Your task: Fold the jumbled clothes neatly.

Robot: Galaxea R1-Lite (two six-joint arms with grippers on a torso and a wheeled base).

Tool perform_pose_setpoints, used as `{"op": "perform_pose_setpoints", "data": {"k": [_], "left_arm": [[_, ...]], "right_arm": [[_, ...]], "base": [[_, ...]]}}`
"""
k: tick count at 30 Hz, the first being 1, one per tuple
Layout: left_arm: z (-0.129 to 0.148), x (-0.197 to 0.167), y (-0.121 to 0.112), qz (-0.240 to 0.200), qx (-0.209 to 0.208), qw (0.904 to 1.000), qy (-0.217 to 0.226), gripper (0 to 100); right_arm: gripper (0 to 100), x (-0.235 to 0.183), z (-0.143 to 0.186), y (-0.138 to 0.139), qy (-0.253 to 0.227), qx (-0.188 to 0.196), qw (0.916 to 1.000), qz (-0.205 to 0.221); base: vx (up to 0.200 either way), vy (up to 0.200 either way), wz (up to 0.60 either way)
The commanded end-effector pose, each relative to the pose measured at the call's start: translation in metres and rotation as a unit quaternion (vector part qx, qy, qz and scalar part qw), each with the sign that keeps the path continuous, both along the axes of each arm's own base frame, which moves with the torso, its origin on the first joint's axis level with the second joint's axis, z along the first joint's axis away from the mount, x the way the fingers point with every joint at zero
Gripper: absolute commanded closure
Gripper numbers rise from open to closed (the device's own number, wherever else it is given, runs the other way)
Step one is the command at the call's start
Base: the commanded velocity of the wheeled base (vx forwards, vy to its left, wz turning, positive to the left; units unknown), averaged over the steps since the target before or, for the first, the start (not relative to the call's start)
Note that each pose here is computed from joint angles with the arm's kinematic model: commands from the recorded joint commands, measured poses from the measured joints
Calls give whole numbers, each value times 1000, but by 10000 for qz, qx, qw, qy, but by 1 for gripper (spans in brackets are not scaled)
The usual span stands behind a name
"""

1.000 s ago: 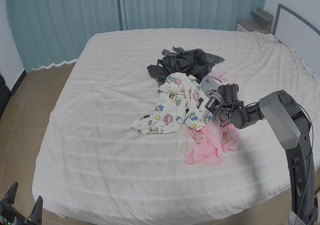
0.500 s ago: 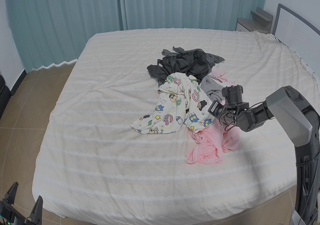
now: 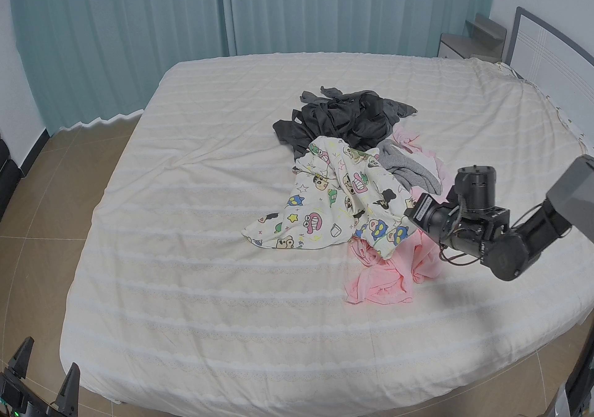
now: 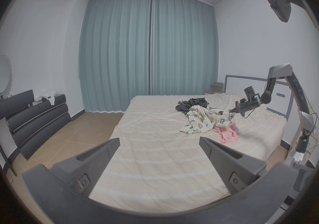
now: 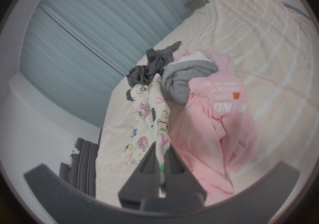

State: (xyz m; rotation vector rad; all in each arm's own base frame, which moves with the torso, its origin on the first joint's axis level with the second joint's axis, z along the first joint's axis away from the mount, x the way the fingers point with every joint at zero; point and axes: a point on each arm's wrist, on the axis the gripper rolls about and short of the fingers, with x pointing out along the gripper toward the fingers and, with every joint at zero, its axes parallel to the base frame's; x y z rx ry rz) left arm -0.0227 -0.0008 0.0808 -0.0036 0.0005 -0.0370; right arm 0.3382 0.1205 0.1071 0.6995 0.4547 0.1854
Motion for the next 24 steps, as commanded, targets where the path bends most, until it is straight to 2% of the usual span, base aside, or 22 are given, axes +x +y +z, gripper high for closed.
{"op": "perform_pose_setpoints", "data": {"k": [1, 6, 12, 13, 14, 15, 16, 17, 18, 19, 20, 21, 23, 24], "left_arm": [[-5, 0, 0, -7, 49, 10000, -12, 0], [-5, 0, -1, -190, 439, 9988, -50, 0], [-3, 0, -1, -255, 449, 9986, -122, 0], [14, -5, -1, -270, 260, 9979, -524, 0], [49, -15, -1, -303, -89, 9921, -1218, 0], [94, -25, -1, -454, -506, 9822, -1751, 0], [109, -26, -1, -501, -647, 9799, -1820, 0], [138, -17, -2, -704, -649, 9809, -1694, 0], [145, -10, -4, -998, -380, 9817, -1576, 0], [145, -10, -4, -998, -380, 9817, -1576, 0], [141, 3, -7, -1711, 128, 9778, -1205, 0], [136, 12, -9, -2066, 215, 9743, -871, 0], [124, 30, -12, -2783, 172, 9603, -93, 0], [121, 35, -12, -2926, 141, 9561, 82, 0]], "right_arm": [[100, -67, 67, -9, -947, 406, 9930, 570], [100, -92, 102, -7, -1488, 589, 9838, 804], [100, -115, 136, 2, -1891, 719, 9705, 1310], [100, -116, 142, 4, -1954, 729, 9685, 1364], [100, -117, 149, 5, -2018, 738, 9665, 1402], [100, -117, 157, 8, -2074, 746, 9646, 1447], [100, -118, 160, 9, -2096, 752, 9637, 1469], [100, -119, 173, 14, -2173, 804, 9603, 1554], [100, -119, 179, 16, -2196, 827, 9587, 1604], [100, -119, 179, 16, -2196, 827, 9587, 1604], [100, -119, 188, 21, -2238, 862, 9562, 1676], [100, -118, 192, 23, -2263, 881, 9549, 1711], [100, -117, 196, 30, -2272, 903, 9525, 1814], [100, -117, 197, 32, -2275, 914, 9517, 1850]], "base": [[0, 0, 0], [0, 0, 0], [0, 0, 0], [0, 0, 0], [0, 0, 0], [0, 0, 0], [0, 0, 0], [0, 0, 0], [0, 0, 0], [0, 0, 0], [0, 0, 0], [0, 0, 0], [0, 0, 0], [0, 0, 0]]}}
